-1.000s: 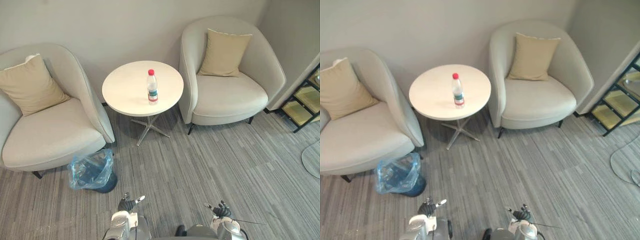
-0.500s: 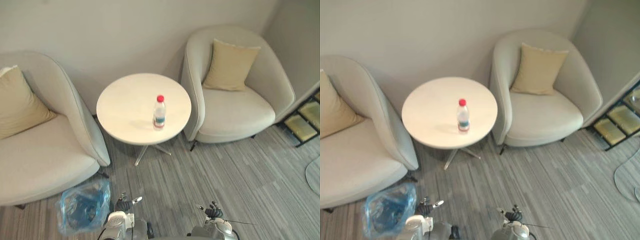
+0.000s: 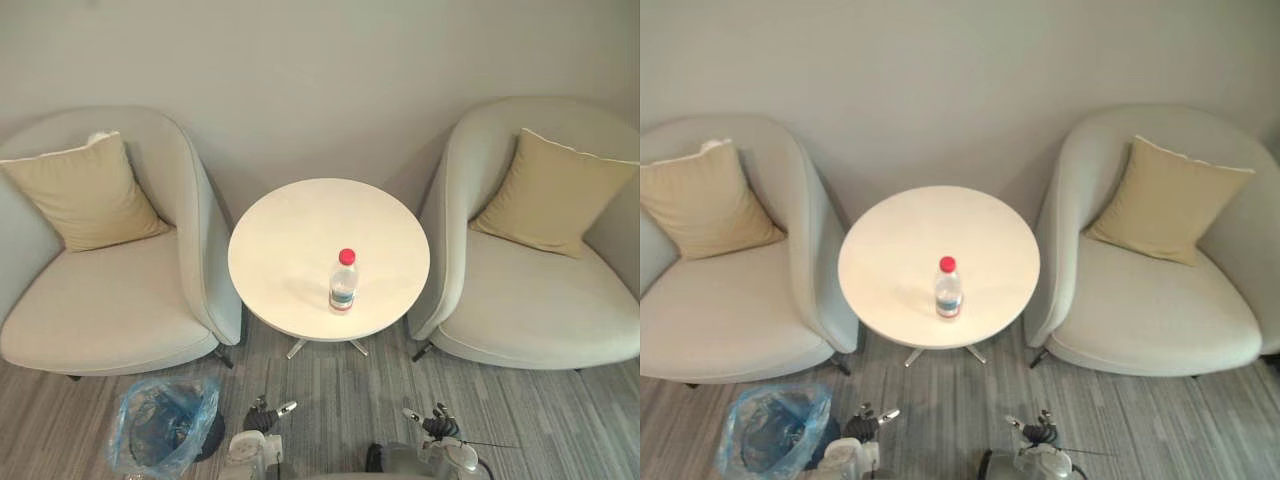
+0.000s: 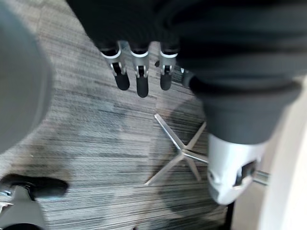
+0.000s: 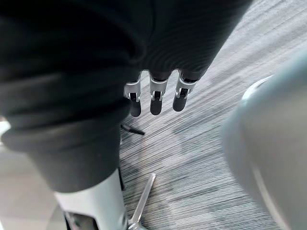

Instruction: Gather rubbish on tea table into small bin, then transfer packed bag to large trash can.

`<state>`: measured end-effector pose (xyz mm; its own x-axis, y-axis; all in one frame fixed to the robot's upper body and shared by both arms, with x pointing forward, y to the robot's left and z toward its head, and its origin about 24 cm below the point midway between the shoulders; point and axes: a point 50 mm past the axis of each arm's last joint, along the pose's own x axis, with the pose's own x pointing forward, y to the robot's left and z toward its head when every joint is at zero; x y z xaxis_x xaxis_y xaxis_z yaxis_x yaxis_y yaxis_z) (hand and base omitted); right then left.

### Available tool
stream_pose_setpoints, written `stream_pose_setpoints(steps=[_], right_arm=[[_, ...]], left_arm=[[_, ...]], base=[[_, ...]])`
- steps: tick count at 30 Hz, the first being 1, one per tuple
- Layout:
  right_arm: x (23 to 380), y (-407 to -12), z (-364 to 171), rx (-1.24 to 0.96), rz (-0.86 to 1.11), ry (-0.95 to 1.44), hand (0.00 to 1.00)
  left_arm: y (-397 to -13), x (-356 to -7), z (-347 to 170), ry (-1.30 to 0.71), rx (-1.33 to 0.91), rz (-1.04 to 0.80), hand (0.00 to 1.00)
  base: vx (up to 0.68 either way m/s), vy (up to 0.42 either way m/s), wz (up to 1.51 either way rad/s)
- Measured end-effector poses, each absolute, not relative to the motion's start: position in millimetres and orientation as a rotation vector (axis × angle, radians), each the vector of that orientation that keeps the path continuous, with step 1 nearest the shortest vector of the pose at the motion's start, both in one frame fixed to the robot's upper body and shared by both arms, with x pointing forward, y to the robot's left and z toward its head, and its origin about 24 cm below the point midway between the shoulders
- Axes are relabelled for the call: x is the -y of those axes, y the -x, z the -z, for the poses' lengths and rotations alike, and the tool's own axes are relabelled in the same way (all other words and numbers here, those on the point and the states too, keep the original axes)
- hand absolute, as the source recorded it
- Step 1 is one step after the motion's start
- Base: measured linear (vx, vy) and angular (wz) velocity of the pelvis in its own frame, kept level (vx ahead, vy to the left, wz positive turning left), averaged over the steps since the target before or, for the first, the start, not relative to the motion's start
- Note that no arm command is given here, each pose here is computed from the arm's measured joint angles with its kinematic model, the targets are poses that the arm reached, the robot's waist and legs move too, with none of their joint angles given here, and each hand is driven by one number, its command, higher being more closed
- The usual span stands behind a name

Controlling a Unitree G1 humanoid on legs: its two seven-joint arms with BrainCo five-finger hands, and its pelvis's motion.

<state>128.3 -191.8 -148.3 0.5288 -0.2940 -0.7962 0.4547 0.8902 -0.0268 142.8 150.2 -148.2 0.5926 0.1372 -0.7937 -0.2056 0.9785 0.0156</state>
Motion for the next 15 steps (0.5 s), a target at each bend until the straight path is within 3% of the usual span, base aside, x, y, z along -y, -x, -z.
stream_pose_setpoints(steps=[8, 15], right_arm=[[189, -129, 148, -0.905, 0.461, -0.196, 0.0], [190, -135, 144, -0.881, 0.44, -0.144, 0.0]], left_arm=[[-151, -146, 144, 0.038, -0.889, -0.145, 0.0], [-145, -155, 147, -0.014, -0.917, -0.133, 0.0]], base=[[0.01, 0.031, 0.43], [-0.06, 0.057, 0.01]])
